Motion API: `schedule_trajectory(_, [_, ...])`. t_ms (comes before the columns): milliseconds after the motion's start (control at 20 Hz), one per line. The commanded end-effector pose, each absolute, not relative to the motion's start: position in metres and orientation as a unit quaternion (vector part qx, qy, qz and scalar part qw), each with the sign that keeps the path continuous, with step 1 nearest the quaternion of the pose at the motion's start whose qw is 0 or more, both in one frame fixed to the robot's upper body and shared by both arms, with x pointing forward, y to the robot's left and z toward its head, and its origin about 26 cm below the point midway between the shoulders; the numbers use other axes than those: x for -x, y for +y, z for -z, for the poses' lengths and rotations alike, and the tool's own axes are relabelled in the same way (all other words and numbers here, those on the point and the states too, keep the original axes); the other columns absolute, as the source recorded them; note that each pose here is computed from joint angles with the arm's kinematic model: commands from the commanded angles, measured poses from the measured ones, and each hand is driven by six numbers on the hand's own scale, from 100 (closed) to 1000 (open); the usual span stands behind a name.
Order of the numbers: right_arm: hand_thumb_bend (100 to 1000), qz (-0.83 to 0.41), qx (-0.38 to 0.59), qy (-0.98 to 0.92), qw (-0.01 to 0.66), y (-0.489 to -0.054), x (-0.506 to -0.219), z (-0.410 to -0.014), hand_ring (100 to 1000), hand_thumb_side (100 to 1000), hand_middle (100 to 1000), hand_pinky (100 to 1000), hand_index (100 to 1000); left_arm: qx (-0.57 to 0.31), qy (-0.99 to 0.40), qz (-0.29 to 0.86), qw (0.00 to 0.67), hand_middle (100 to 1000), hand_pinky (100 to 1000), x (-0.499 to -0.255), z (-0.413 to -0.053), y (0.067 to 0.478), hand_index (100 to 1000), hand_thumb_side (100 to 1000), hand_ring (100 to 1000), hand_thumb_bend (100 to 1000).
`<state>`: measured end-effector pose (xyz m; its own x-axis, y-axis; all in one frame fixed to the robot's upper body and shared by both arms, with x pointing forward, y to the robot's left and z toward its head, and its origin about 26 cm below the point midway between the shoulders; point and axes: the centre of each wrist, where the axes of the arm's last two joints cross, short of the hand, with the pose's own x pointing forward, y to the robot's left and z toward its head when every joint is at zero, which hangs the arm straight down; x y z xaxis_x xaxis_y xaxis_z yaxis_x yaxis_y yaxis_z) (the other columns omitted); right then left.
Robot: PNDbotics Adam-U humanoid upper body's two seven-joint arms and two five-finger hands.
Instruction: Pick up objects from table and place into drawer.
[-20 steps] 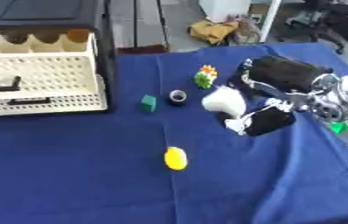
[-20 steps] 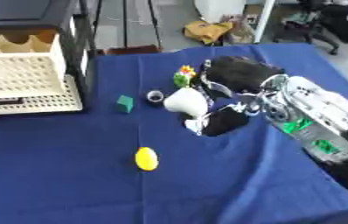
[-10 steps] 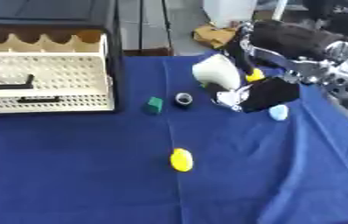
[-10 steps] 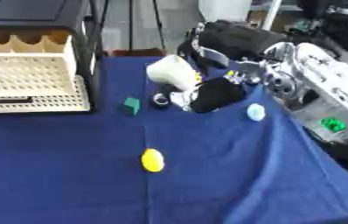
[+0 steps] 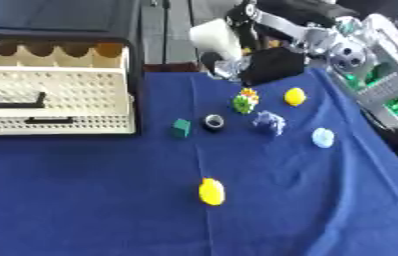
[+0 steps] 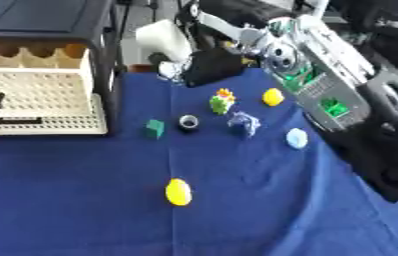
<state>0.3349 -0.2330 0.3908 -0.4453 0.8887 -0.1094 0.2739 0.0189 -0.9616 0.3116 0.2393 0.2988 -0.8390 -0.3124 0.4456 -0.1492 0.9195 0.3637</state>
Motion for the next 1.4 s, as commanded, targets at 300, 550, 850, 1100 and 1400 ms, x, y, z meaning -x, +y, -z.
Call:
schedule_trajectory(300, [176,-0.494,0.463,-0.68,0.283,-0.242,-0.347,-0.413,570,732,251,434,558,-0.123,-0.948,0.169,0.238,730,652,-0.308,-0.303,0.237,916,1000,807,100])
schedule_trajectory(550, [175,-0.476,0.467,-0.693,0.275,-0.241,-0.35,-0.42,569,736,249,435,555,-0.123,-0.948,0.173,0.238,729,650,-0.309,-0.301,0.236,917,1000,806,100])
schedule_trajectory(850, [172,-0.457,0.462,-0.711,0.268,-0.236,-0.352,-0.43,568,740,245,438,548,-0.123,-0.948,0.177,0.236,729,650,-0.309,-0.301,0.235,917,1000,806,100])
schedule_trajectory(1100, [172,-0.44,0.458,-0.725,0.268,-0.233,-0.359,-0.433,567,739,243,444,544,-0.118,-0.948,0.18,0.233,729,650,-0.309,-0.301,0.232,917,1000,806,100])
schedule_trajectory(1400, [179,-0.426,0.453,-0.739,0.261,-0.23,-0.363,-0.438,566,741,241,449,538,-0.114,-0.947,0.18,0.239,728,648,-0.309,-0.296,0.23,917,1000,806,100])
